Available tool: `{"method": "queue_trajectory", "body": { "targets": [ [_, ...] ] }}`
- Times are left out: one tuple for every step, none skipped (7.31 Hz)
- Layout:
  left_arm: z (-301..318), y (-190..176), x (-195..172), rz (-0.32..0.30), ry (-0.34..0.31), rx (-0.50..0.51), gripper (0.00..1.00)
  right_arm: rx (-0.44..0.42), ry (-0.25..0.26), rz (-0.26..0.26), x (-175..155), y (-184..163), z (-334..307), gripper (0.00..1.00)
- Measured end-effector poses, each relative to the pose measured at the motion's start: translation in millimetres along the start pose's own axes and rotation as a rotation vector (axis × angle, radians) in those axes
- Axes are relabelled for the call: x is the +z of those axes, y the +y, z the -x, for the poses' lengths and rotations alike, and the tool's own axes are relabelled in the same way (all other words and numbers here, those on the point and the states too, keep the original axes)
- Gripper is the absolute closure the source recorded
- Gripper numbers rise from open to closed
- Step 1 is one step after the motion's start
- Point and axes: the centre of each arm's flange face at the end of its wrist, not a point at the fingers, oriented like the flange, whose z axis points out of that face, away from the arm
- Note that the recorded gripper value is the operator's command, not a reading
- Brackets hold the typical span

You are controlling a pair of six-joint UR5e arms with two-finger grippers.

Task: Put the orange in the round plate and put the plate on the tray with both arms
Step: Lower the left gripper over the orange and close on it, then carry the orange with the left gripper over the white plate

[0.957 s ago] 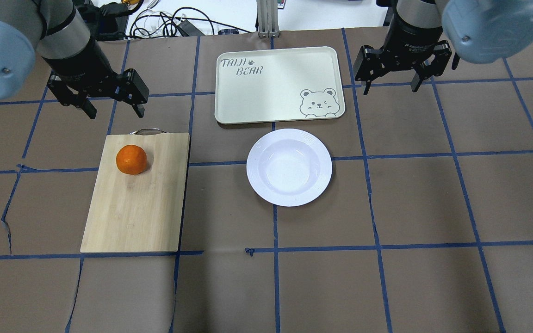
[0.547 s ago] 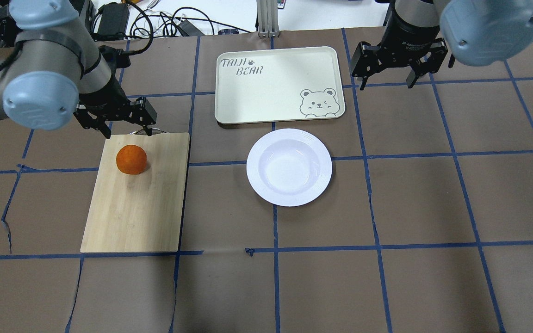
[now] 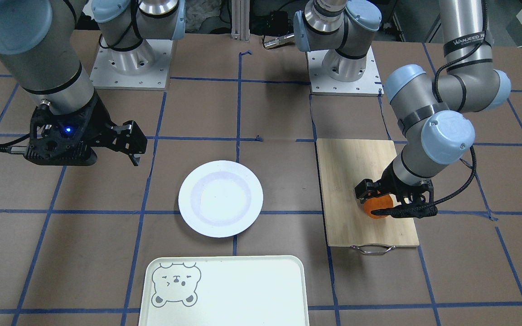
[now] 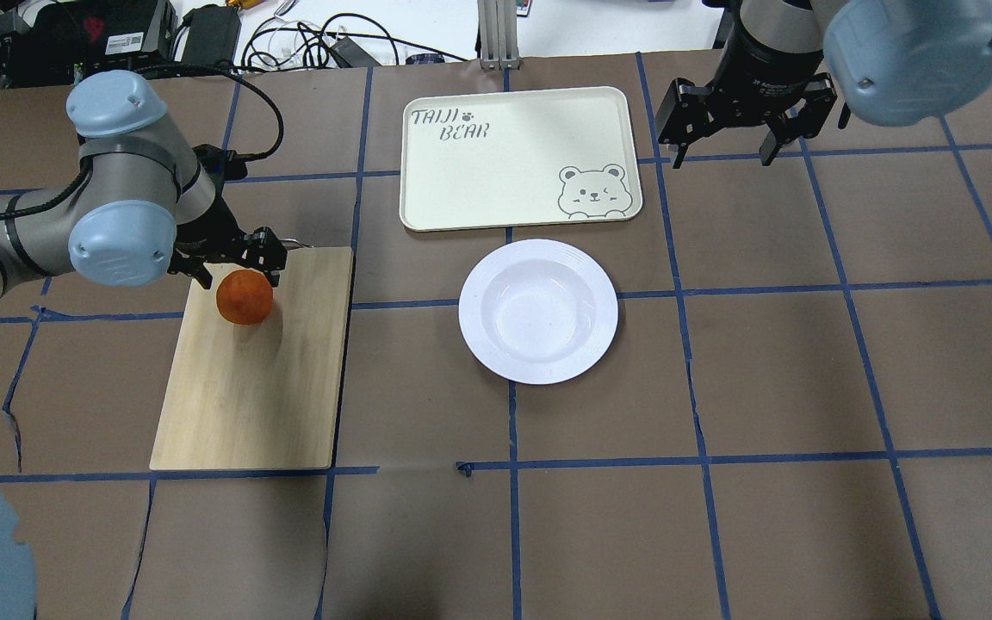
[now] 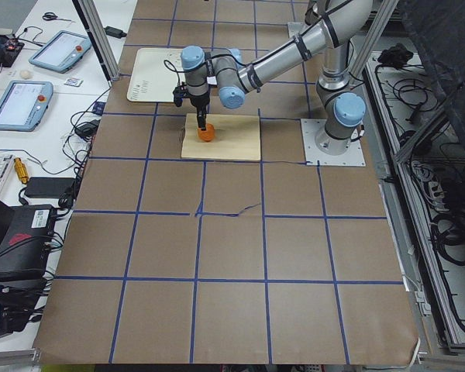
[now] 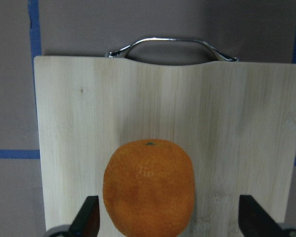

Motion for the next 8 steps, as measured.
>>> {"method": "queue_trajectory", "body": {
  "targets": [
    [1.3,-2.6,8.9,0.011,0.0,0.022,0.68,0.0,0.0,0.0,0.2,0.0,-0.2,0.0],
    [1.9,-4.4,13.3,0.016,-0.001,0.05,0.9,0.001,0.0,0.001,0.3,0.0,-0.3,0.0],
    [2.5,-6.0,12.0,0.011,-0.002,0.07,0.93,0.001,-0.003,0.002,1.0,0.0,0.1,0.0],
    [1.0,-7.8,3.2,-0.004,-0.006,0.08,0.93,0.001,-0.011,0.004,2.1,-0.2,1.4,0.0],
    [-8.2,-9.1,-9.3,-0.025,-0.004,0.093,0.93,0.002,-0.017,0.004,2.4,-0.2,2.3,0.0],
    [-30.6,-9.0,-20.4,-0.047,0.009,0.115,0.93,0.003,-0.019,0.003,1.8,0.0,2.4,0.0],
    [-68.7,-6.4,-32.0,-0.073,0.022,0.132,0.93,0.003,-0.02,0.002,1.4,-0.4,0.9,0.0],
    [-120.4,-0.6,-44.3,-0.099,0.028,0.135,0.93,0.006,-0.02,0.0,0.6,-0.9,-2.0,0.0]
  ]
}}
